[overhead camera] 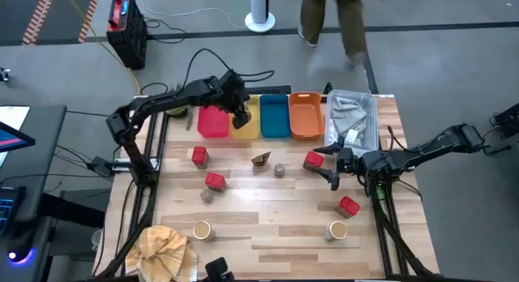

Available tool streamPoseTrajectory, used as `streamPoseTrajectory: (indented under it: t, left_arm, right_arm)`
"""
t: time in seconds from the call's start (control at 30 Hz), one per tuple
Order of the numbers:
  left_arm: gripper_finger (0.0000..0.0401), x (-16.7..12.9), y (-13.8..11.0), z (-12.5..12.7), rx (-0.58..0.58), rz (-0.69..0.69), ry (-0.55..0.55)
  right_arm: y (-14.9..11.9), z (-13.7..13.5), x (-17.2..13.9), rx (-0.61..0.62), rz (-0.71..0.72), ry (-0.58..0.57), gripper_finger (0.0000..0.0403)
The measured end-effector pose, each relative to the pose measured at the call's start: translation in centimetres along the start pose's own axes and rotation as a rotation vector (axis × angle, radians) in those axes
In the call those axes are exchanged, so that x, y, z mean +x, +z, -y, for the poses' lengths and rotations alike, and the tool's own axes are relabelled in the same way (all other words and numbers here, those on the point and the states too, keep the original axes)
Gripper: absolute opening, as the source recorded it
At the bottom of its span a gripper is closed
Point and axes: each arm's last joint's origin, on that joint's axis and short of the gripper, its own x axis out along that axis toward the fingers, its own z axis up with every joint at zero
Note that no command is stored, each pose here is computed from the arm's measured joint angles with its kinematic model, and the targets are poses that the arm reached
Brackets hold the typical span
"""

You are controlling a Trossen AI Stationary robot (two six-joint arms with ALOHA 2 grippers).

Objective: Sort spices by type
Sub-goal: Put the gold spice bottle into the red bin

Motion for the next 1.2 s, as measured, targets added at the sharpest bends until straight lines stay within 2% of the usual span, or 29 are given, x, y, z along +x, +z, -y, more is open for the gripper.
streamPoseTrajectory:
  t: [0.17,0.3,0.47,0.7,0.93,1.2]
  left_arm:
    - [0.0269,-1.4,1.6,-1.1,-0.011,0.079,0.048]
    - [0.0269,-1.5,1.5,-2.1,-0.034,0.075,0.064]
    - [0.0269,-2.4,0.3,-3.4,-0.066,-0.018,0.131]
    - [0.0269,-3.4,-2.0,-5.6,-0.169,-0.18,0.183]
    - [0.0269,-0.5,-5.6,-6.7,-0.217,-0.289,0.189]
    - [0.0269,1.2,-7.4,-7.8,-0.27,-0.252,0.217]
  right_arm:
    - [-0.1,0.1,0.2,-0.022,-0.01,-0.007,0.0354]
    - [-0.1,0.2,0.3,-0.02,-0.012,-0.014,0.0354]
    - [-0.2,0.2,0.3,-0.021,-0.015,-0.016,0.0354]
    - [-0.2,0.2,0.3,-0.023,-0.017,-0.016,0.0354]
    - [-0.2,0.0,0.2,-0.01,-0.017,-0.002,0.0354]
    - [-0.1,0.0,0.3,-0.015,-0.003,-0.004,0.0354]
